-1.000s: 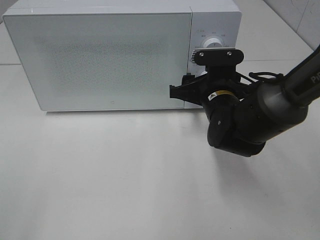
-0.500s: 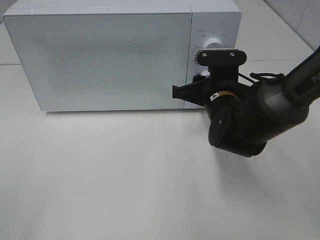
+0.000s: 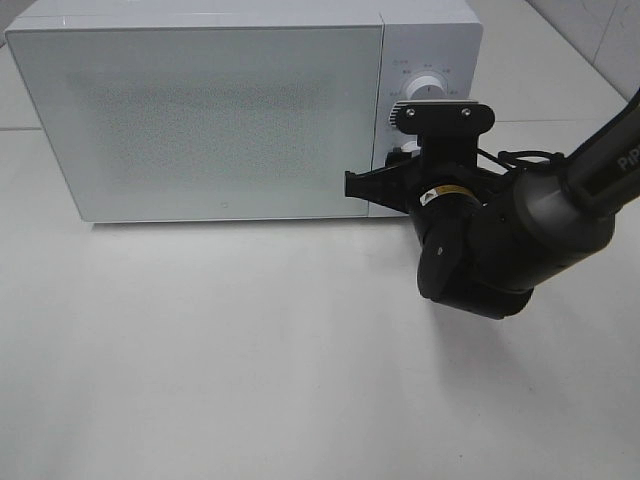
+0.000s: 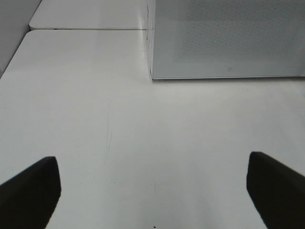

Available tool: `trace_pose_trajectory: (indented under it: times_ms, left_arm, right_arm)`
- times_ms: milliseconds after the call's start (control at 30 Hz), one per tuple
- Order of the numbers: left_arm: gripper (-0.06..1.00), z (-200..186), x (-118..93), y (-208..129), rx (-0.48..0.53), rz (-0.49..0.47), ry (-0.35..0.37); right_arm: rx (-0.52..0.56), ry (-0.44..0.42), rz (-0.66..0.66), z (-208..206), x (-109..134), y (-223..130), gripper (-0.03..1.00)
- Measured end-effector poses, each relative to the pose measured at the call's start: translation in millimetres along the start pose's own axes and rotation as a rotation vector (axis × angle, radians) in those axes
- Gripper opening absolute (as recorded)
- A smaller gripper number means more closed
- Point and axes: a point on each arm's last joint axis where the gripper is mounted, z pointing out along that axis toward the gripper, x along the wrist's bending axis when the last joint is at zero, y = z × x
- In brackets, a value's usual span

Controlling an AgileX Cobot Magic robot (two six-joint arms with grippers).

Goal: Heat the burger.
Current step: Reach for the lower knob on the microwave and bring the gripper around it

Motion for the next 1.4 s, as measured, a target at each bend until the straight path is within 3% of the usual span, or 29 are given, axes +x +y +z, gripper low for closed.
trace_pose_trajectory:
  times_ms: [233,400,433,500,533,600,733,833,900,1067,1100,1167,1400]
  left_arm:
    - [0.98,0.0,0.0,0.0,0.000,0.000,0.000]
    - [0.98,0.0,0.0,0.0,0.000,0.000,0.000]
    - [0.98,0.0,0.0,0.0,0.000,0.000,0.000]
    - [0.98,0.0,0.0,0.0,0.000,0.000,0.000]
    - [0.98,0.0,0.0,0.0,0.000,0.000,0.000]
    - [0.98,0.0,0.0,0.0,0.000,0.000,0.000]
    - [0.98,0.0,0.0,0.0,0.000,0.000,0.000]
    - [0.98,0.0,0.0,0.0,0.000,0.000,0.000]
    - [0.98,0.0,0.0,0.0,0.000,0.000,0.000]
    - [0.98,0.0,0.0,0.0,0.000,0.000,0.000]
    - [0.98,0.0,0.0,0.0,0.000,0.000,0.000]
    - [0.98,0.0,0.0,0.0,0.000,0.000,0.000]
    - [0.98,0.0,0.0,0.0,0.000,0.000,0.000]
  right_arm:
    - [-0.010,0.022,0.169,-0.4,-0.9,-1.0,0.44]
    - [-0.007,0.031,0.424,-0.7,-0.9,-1.3,0.44]
    - [-0.007,0.031,0.424,-0.7,-0.9,-1.3,0.44]
    - [-0.003,0.037,0.565,-1.0,-1.1,-1.7,0.45]
    - [-0.003,0.037,0.565,-1.0,-1.1,-1.7,0.45]
    - [-0.002,0.041,0.727,-1.2,-1.1,-2.1,0.45]
    - [0.002,0.050,0.868,-1.7,-0.9,-3.1,0.45]
    - [0.010,0.057,1.095,-2.0,-0.6,-3.2,0.45]
    - [0.011,0.057,1.140,-2.0,-0.6,-3.2,0.45]
    - [0.020,0.058,1.436,-1.8,-0.5,-3.9,0.45]
    - [0.020,0.058,1.436,-1.8,-0.5,-3.9,0.45]
    - [0.025,0.058,1.590,-1.8,-0.4,-3.9,0.45]
    - [0.029,0.058,1.745,-1.8,-0.4,-3.8,0.45]
